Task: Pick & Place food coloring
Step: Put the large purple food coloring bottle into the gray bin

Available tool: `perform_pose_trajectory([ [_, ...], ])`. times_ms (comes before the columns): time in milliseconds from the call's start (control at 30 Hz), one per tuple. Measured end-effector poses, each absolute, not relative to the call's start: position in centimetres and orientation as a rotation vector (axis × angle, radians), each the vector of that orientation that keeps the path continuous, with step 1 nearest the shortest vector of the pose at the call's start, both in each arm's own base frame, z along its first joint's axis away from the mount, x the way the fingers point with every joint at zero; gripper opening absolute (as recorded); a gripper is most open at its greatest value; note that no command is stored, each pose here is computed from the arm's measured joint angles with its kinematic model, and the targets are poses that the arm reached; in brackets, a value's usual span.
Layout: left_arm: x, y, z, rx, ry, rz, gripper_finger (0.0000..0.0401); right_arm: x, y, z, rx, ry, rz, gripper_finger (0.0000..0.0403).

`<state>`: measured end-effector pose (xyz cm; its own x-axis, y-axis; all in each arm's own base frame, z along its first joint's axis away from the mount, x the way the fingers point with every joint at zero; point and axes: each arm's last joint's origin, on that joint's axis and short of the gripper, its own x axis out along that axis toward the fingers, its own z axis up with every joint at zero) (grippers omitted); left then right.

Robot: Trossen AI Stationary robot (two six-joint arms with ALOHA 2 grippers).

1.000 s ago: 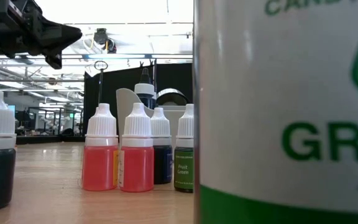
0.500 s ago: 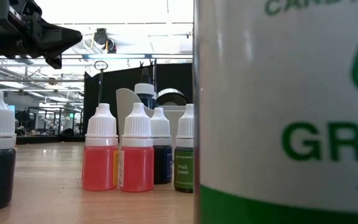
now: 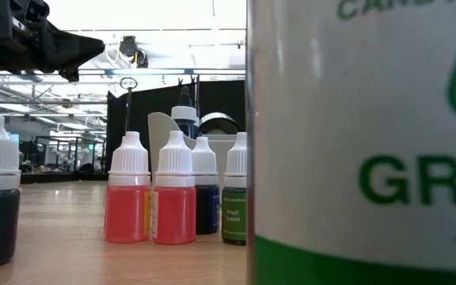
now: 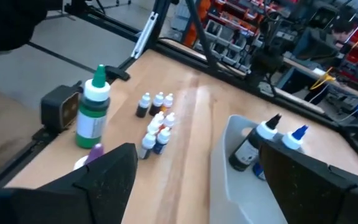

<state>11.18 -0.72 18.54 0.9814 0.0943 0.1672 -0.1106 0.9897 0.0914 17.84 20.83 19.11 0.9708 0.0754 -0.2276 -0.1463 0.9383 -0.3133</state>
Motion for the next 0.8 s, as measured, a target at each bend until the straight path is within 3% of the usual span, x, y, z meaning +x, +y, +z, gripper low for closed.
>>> perform_pose_trajectory([
  [800,11.2,-0.7,18.2,-0.029,-0.132,0.091,0.0037,16.8,21.1,18.2,-0.184,0.282,0.119,0.0329],
])
